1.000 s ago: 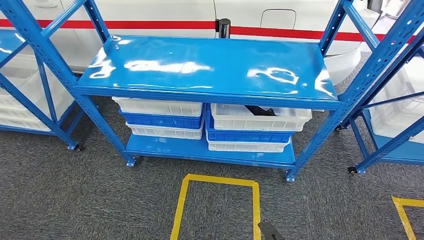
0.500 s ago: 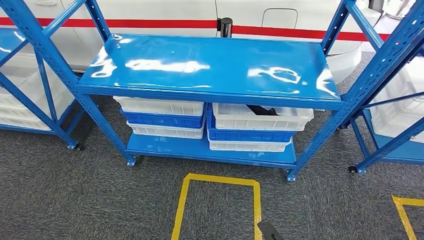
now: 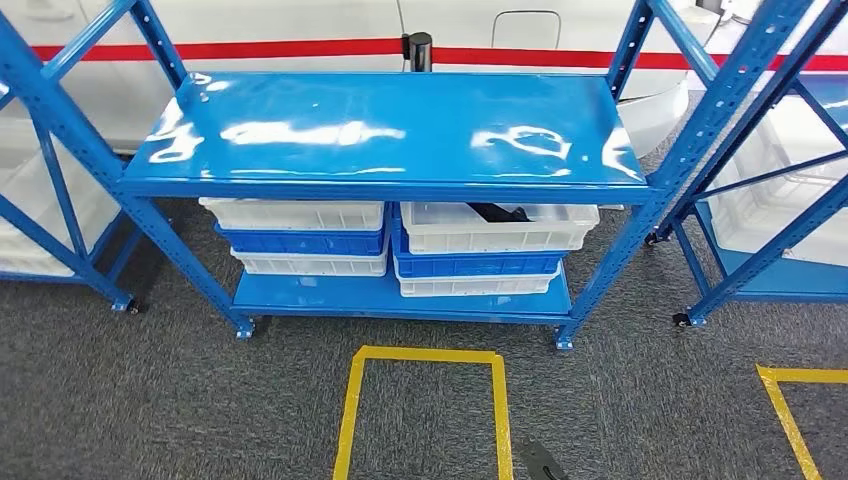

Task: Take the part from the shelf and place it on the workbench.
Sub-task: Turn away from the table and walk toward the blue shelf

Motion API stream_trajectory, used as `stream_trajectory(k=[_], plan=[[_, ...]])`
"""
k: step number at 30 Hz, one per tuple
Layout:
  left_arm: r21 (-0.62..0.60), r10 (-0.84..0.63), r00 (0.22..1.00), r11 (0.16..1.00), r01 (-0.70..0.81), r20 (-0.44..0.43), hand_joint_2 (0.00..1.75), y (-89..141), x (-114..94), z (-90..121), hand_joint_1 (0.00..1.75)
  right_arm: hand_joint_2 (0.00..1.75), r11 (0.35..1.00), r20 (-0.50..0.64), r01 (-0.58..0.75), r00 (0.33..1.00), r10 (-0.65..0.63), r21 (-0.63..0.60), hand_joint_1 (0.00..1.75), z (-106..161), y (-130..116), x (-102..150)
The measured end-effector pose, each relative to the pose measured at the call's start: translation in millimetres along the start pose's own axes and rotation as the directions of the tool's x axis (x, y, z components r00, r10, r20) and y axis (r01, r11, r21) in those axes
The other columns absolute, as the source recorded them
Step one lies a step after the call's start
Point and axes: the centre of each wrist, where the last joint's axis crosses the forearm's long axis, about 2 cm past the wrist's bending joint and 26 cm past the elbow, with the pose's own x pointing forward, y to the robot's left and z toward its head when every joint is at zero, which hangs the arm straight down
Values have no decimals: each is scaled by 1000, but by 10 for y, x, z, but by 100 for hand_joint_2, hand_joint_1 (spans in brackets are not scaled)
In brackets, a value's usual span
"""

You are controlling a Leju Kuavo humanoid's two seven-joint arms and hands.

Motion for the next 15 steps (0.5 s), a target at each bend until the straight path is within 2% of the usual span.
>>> stream_trajectory(k=[15], plan=[[0,-1,1000,1000,1,-1,0,-2,-9,-3,0,0,1000,-2,0,1000,0,6,0,6,32,-6]])
